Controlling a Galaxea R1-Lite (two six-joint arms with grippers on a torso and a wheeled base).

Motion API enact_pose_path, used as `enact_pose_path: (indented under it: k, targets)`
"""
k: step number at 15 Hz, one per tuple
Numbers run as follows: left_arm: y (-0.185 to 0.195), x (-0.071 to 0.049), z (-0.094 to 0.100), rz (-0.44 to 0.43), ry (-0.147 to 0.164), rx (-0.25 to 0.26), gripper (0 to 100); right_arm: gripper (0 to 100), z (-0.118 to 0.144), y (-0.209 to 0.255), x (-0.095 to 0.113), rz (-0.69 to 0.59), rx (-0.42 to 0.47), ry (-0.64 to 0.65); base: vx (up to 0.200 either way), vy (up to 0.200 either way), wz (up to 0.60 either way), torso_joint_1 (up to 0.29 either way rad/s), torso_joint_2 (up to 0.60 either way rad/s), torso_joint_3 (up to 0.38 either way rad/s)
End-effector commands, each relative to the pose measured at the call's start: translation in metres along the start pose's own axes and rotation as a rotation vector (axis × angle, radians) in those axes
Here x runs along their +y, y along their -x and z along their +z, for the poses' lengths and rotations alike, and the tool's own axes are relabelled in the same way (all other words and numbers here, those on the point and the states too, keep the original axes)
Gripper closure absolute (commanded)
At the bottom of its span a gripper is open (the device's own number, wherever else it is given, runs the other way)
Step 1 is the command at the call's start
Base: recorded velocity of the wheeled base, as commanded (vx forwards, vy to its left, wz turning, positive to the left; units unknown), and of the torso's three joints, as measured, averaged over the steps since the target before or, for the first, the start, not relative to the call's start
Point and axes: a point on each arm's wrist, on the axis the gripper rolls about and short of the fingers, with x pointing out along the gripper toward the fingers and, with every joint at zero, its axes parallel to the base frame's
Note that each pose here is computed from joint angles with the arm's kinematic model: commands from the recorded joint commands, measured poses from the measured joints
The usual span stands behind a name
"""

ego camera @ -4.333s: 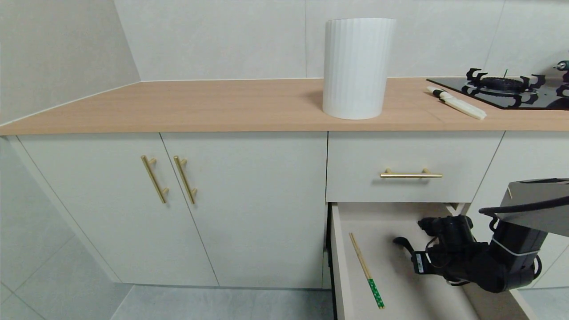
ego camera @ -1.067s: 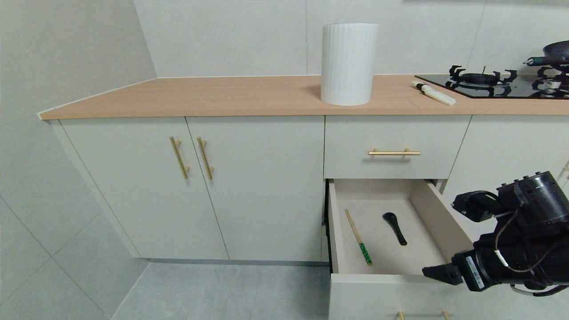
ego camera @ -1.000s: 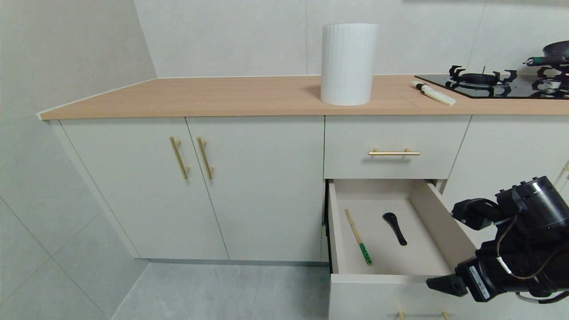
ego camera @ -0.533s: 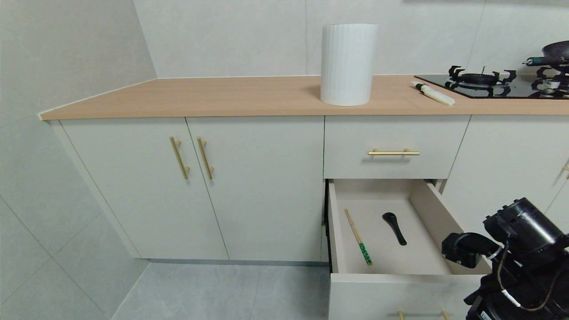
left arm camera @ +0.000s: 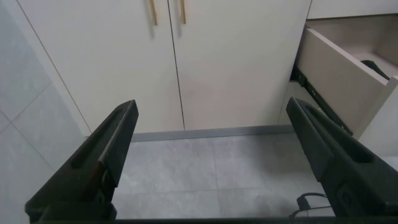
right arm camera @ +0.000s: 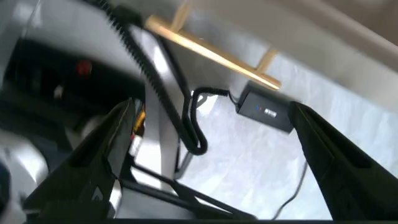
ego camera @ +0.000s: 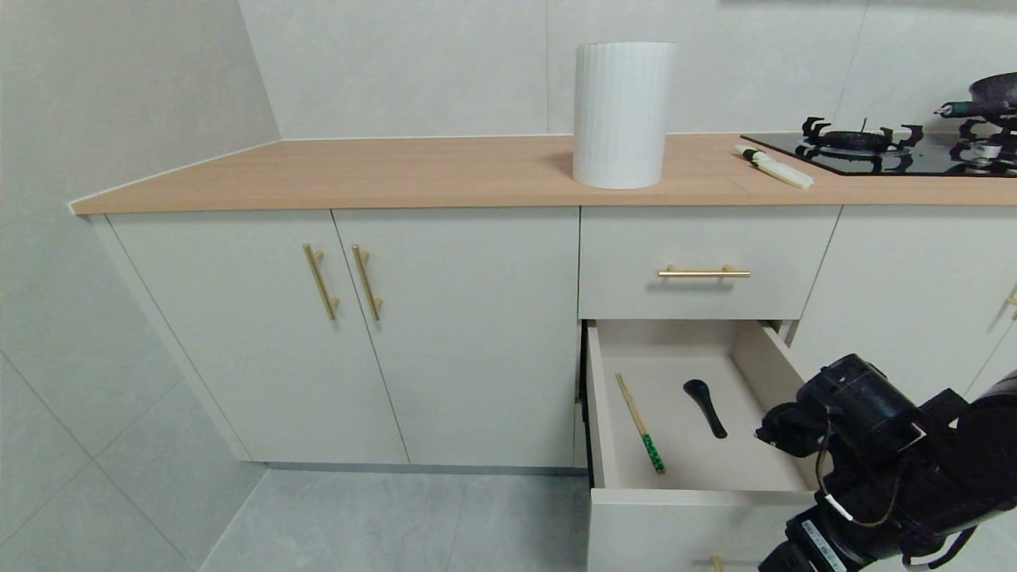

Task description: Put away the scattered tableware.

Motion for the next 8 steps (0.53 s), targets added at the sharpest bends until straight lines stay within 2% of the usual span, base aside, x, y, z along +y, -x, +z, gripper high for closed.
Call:
enact_pose_path:
  k: [1,5,8]
  targets:
    - [0.0,0.0,0.0,0.0,0.0,0.001,0,0,0.01,-0.014,0.0,-0.041,0.032,-0.042,0.0,0.0,0.0,0.0,0.0,0.0]
    - [0.0,0.0,0.0,0.0,0.0,0.001,0,0,0.027,-0.026,0.0,-0.101,0.024,-0.157,0.0,0.0,0.0,0.0,0.0,0.0]
    - [0.0,0.0,0.0,0.0,0.0,0.001,0,0,0.036,-0.031,0.0,-0.127,-0.053,-0.227,0.0,0.0,0.0,0.0,0.0,0.0]
